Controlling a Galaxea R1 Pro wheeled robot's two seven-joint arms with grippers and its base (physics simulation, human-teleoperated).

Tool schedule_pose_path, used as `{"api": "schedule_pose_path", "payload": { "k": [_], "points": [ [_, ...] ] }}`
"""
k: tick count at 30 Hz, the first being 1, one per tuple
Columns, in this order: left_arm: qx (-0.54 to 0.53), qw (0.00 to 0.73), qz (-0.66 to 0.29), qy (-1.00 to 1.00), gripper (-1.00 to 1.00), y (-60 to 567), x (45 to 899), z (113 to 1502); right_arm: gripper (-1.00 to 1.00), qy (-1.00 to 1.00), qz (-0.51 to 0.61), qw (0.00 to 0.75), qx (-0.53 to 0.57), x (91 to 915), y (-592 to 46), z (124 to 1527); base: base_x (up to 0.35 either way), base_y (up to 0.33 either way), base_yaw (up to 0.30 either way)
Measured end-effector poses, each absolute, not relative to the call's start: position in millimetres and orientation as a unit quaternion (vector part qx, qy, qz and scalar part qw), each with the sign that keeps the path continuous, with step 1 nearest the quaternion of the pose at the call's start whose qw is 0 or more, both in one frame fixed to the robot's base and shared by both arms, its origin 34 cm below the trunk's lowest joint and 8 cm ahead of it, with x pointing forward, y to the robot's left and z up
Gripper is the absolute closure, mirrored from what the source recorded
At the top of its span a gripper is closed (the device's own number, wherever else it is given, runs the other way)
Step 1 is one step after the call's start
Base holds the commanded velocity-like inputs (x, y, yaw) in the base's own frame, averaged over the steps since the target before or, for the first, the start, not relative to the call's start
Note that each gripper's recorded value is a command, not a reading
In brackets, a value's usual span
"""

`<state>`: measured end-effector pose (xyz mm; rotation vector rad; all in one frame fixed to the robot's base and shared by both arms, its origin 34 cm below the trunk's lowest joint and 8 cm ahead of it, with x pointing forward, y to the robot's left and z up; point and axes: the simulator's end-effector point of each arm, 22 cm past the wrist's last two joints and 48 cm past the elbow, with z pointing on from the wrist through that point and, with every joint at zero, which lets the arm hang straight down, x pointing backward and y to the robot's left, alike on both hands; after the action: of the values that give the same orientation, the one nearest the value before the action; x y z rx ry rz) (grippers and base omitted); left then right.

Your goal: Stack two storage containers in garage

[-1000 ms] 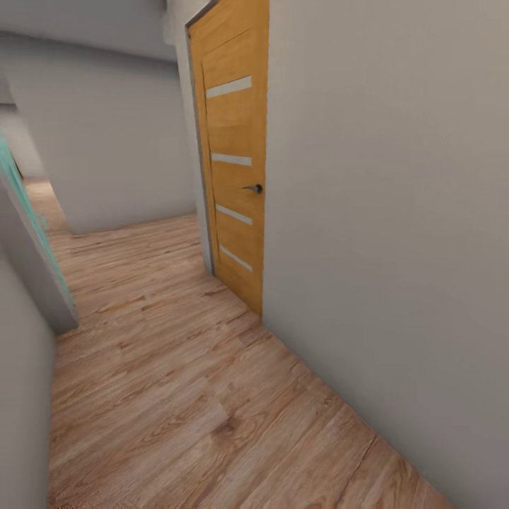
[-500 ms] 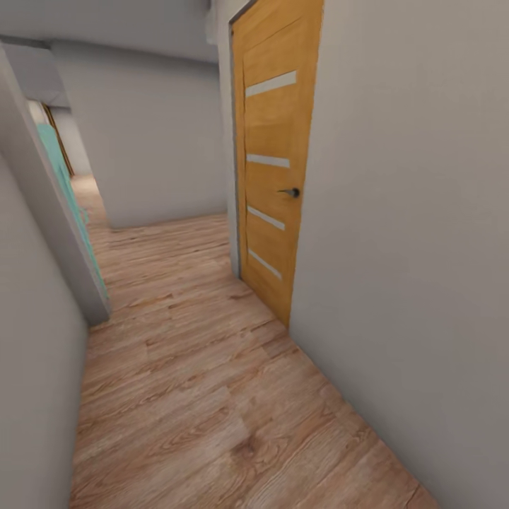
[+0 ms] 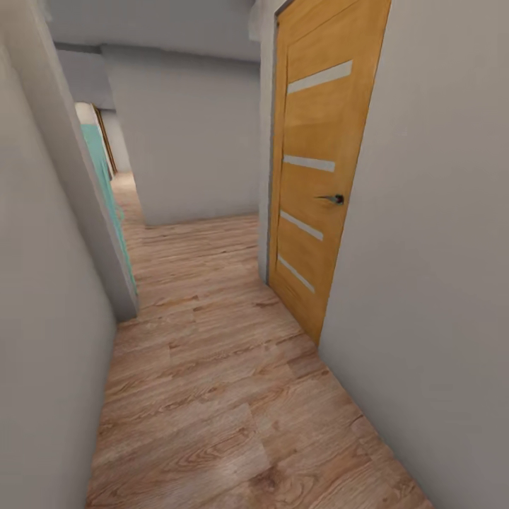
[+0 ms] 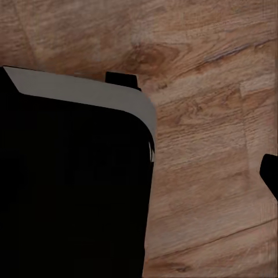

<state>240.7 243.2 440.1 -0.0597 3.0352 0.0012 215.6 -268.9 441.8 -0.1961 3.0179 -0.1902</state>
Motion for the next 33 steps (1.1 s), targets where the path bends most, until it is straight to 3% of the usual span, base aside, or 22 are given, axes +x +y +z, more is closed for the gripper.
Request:
{"api": "schedule_pose_path", "payload": {
  "k": [8,33],
  "points": [
    [-0.02,0.053,0.0,0.998,-1.0,243.2,240.8,440.1,-1.0,0.994,-0.062,0.056,-0.065,215.5,-268.0,441.7,0.322,0.0,0.205],
    [-0.02,0.06,-0.001,0.998,-1.0,242.0,246.3,441.6,-1.0,0.994,-0.063,0.064,-0.064,221.7,-269.0,443.0,0.322,0.0,0.004]
  ]
}}
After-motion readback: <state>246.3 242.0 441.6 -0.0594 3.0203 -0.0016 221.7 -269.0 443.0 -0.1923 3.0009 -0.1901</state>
